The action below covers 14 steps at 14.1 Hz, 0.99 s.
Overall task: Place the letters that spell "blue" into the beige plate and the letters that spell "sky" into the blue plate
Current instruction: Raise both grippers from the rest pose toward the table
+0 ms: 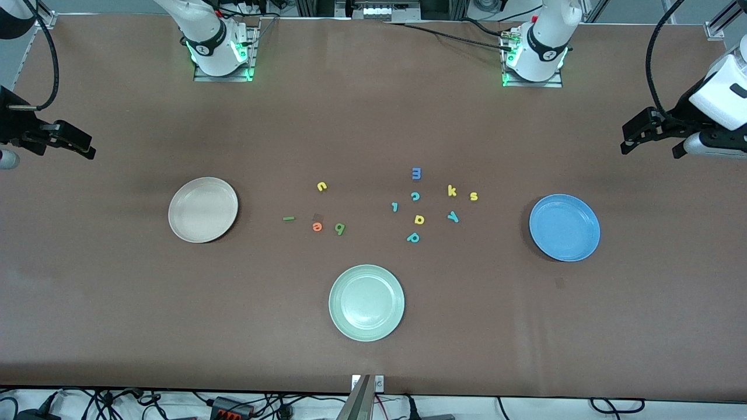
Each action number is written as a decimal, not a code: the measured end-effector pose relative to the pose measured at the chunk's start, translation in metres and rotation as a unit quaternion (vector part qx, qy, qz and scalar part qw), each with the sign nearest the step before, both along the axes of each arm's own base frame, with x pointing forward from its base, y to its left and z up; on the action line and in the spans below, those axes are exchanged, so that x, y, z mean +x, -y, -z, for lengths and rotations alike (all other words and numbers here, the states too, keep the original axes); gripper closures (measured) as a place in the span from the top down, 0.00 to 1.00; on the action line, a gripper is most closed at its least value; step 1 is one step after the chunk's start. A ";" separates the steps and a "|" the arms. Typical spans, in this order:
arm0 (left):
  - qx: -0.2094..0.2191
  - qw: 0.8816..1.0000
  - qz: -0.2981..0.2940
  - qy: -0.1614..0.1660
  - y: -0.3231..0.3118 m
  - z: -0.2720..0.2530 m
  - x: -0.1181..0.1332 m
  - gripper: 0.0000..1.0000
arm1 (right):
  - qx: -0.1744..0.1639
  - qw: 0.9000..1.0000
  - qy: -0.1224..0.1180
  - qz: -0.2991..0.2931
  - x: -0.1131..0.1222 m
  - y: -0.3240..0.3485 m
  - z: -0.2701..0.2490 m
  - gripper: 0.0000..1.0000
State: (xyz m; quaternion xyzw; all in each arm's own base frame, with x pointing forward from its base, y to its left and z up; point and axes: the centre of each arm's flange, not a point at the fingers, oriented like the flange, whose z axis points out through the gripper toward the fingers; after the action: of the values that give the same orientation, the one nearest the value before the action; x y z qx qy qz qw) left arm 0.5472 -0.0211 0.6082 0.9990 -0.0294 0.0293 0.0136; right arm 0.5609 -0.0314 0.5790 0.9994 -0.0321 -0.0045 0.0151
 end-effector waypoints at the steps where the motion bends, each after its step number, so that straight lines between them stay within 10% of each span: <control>1: 0.000 1.000 0.000 0.000 0.000 0.000 0.000 1.00 | 0.000 1.000 0.000 -0.001 0.000 0.000 0.000 1.00; 14: 0.000 1.000 0.000 0.000 0.000 0.000 0.000 1.00 | 0.001 1.000 -0.014 -0.008 -0.002 0.000 0.003 1.00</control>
State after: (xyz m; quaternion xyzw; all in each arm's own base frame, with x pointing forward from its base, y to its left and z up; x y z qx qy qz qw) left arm 0.5472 -0.0211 0.6082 0.9990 -0.0294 0.0293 0.0136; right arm 0.5585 -0.0318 0.5760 0.9995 -0.0235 -0.0181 0.0147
